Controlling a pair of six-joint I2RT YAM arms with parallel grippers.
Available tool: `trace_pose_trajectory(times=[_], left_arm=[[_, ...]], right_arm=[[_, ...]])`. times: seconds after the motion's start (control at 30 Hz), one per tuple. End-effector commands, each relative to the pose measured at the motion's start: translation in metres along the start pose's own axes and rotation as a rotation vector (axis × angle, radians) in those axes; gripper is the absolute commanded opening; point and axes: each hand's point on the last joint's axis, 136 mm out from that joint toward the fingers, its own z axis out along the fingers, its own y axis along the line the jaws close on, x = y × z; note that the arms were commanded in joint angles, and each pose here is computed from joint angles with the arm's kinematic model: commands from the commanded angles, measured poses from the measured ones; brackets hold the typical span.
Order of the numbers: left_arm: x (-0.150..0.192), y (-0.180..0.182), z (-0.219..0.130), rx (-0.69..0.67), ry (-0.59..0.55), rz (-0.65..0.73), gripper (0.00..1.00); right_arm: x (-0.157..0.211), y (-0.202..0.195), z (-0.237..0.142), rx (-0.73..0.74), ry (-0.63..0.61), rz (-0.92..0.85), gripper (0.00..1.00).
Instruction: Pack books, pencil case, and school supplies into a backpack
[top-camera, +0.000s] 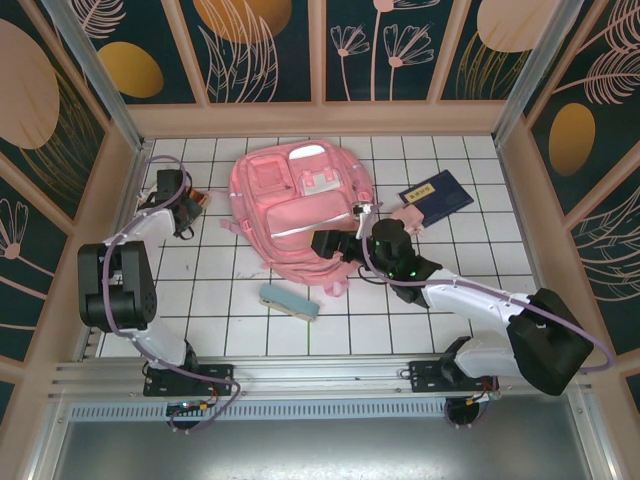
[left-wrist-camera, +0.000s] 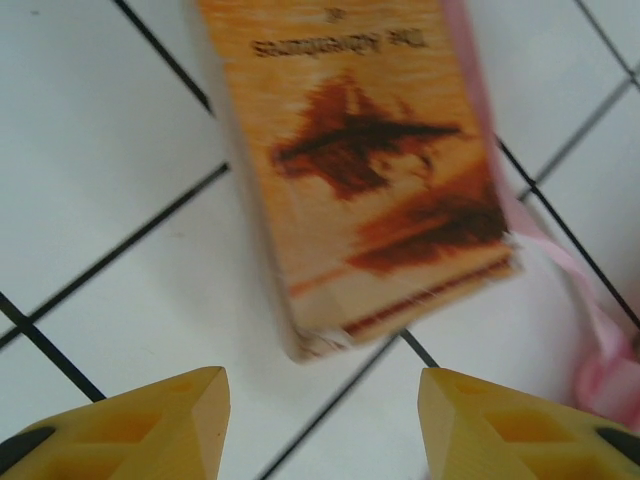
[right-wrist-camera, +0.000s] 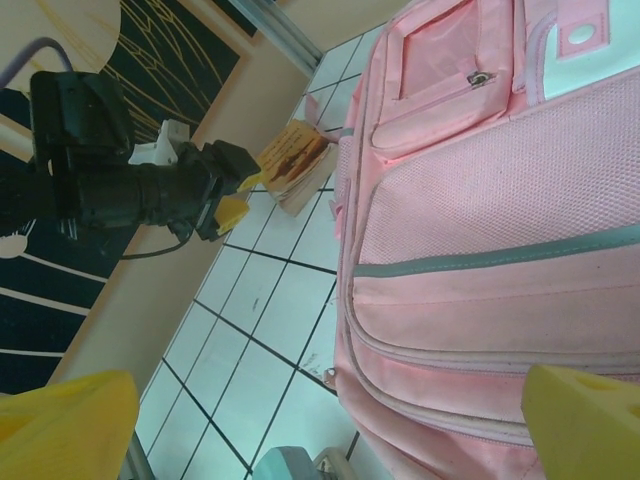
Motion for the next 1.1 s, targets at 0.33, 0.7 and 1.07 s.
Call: trace_pose_trajectory(times=[0.33,0.7,1.07], left_arm=[[-0.033,0.002,0.046,0.022,-0.036,-0.071,0.5],[-0.019,-0.003,0.065,0.073,0.005,-0.074,0.45],[-0.005,0.014,0.068,0.041,0.007,-0.092,0.0]], right_arm=[[-0.006,0.015,0.004,-0.06,-0.015,-0.016,0.99],[-0.001,0.01,0.005,-0.055,-0.008,-0.001,0.99],[0.003,0.008,0.006,-0.055,0.002,0.012,0.99]])
